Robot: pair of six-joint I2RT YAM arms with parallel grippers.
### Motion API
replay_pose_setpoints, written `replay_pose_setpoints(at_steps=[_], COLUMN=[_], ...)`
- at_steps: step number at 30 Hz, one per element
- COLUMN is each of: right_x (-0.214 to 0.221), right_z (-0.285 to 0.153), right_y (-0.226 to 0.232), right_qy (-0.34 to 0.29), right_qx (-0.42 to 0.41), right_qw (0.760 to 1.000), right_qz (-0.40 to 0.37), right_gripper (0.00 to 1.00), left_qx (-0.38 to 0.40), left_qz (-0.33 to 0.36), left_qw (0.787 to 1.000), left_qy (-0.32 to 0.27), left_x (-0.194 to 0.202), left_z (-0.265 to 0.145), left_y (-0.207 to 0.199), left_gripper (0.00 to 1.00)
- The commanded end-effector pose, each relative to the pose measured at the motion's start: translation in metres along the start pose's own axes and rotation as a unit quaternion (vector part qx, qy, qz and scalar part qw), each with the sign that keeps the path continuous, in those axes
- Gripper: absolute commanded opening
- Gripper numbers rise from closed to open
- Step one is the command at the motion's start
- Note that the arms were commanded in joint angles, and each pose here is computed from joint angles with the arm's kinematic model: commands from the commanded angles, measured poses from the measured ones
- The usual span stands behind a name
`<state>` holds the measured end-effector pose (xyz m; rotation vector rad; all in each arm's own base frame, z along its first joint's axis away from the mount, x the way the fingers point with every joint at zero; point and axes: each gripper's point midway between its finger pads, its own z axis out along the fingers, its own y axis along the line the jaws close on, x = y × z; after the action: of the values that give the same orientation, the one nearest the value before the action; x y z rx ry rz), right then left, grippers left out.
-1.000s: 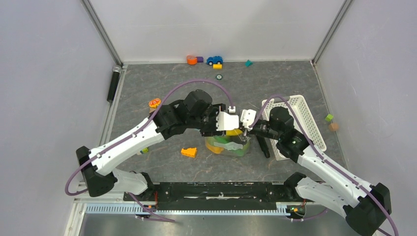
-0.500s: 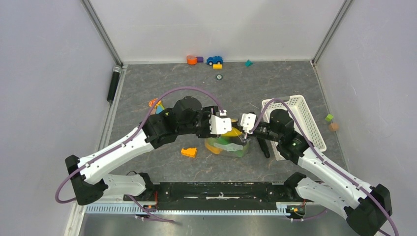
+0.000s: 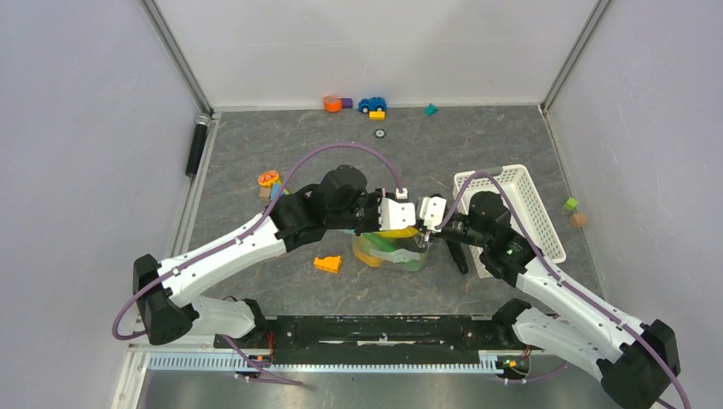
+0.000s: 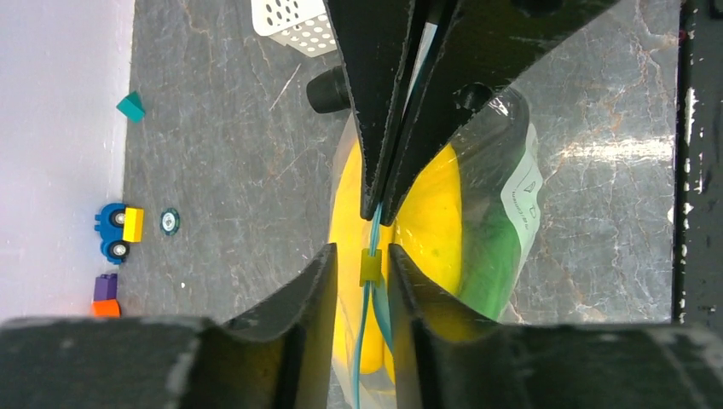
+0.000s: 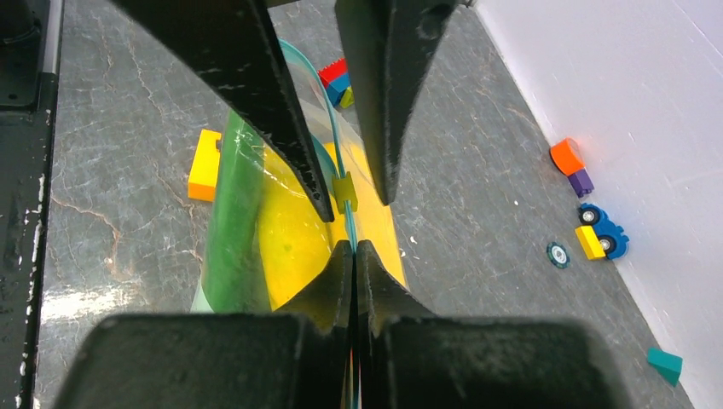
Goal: Place the food in the zip-top bag and seal the zipper
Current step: Zip the zipper food storage bag at the center of the board.
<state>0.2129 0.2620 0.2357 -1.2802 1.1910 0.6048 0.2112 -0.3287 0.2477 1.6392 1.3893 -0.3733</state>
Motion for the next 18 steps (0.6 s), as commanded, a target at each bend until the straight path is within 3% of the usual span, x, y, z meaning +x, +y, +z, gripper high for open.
replay_pose_setpoints(at_steps=[1,8,11,14,18], right_x=[-0.024,-0.026,-0.027,-0.026,-0.023], right_z=[0.000,-0.002,-0.003,-0.004,-0.005], right_y=[-0.005,-0.007,-0.008,-0.010,-0.014], right_qy=[-0.042,-0.043,-0.045,-0.042,-0.034], right_qx=[0.006,0.011,0.016,0.024,0.037], right_qw=[0.999,0.999,0.999,0.999,0.999], right_qz=[-0.020,-0.020,-0.022,-0.022,-0.021], right_gripper=[0.00,0.00,0.00,0.00,0.00], left_qx=[-0.002,0.011,0.014,0.018,0.022], left_qz=[-0.014,-0.010,-0.008,-0.004,0.011], left_qw=[1.000,1.000,1.000,1.000,1.000], left_qy=[-0.024,-0.006,-0.002,0.003,0.018], left_x=[-0.014,-0.004,-0.002,0.000,0.007], left_z=[0.000,0.006,0.007,0.006,0.001], left_y=[0.002,-0.003,-0.004,-0.006,-0.008], left_gripper=[0.30,0.29,0.23,0.03,0.02])
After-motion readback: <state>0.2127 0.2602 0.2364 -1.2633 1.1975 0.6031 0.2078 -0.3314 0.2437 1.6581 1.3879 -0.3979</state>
